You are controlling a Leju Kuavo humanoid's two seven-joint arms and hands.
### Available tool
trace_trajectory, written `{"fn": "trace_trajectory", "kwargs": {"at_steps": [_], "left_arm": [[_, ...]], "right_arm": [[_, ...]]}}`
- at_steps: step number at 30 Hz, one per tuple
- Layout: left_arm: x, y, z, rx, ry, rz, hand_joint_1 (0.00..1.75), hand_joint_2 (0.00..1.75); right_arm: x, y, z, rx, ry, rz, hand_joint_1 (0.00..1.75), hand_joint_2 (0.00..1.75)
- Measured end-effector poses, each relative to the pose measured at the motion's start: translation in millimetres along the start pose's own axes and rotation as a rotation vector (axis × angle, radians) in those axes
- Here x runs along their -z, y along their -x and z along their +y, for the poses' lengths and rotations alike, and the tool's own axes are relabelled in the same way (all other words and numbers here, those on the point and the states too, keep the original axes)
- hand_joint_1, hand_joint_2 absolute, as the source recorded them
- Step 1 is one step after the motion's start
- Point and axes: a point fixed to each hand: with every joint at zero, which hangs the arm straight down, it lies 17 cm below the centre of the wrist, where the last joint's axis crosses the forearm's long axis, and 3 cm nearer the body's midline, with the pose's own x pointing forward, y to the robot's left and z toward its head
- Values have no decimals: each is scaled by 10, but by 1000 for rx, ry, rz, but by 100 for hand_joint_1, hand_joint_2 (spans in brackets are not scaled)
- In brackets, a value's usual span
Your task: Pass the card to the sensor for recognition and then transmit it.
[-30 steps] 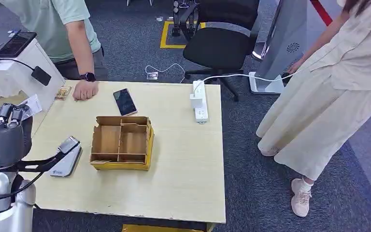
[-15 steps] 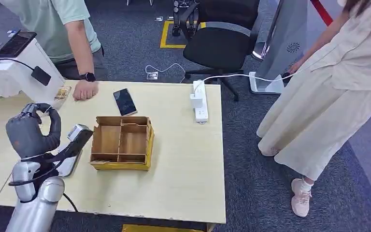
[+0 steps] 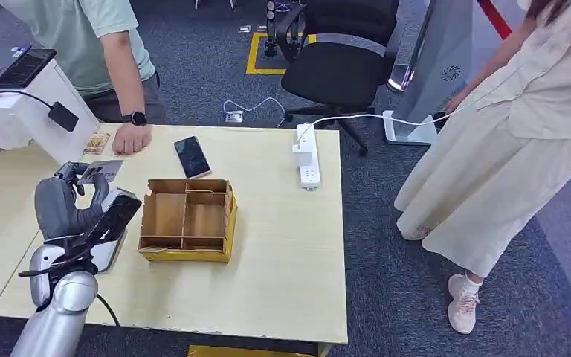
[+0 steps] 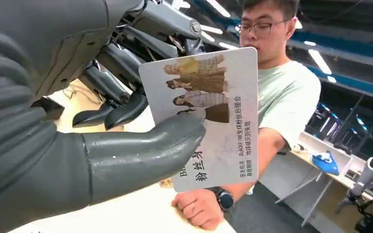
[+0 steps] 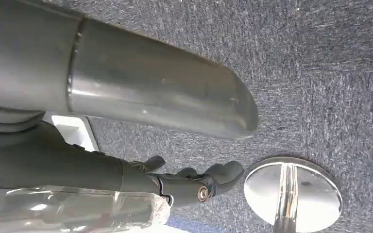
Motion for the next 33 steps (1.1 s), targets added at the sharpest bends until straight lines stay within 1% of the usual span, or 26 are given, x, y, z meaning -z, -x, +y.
{"fn": "trace_trajectory", "kwargs": {"at_steps": [7, 11, 20, 29, 33], "left_arm": [[-7, 26, -52, -147, 40, 51, 175, 175], [-25, 61, -6, -208, 38, 75, 175, 175], [-178, 353, 140, -315, 25, 190, 175, 175], [-291, 557, 229, -320, 18, 254, 175, 175], [-465, 804, 240, -340, 39, 350, 175, 175]], "right_arm": [[-10, 47, 1, 2, 1, 9, 0, 0], [-11, 76, -9, 5, 4, 15, 0, 0], [-9, 97, -22, 10, 9, 21, 0, 0], [2, 101, -46, 15, 16, 24, 0, 0], [4, 116, -56, 25, 20, 29, 0, 0]]}}
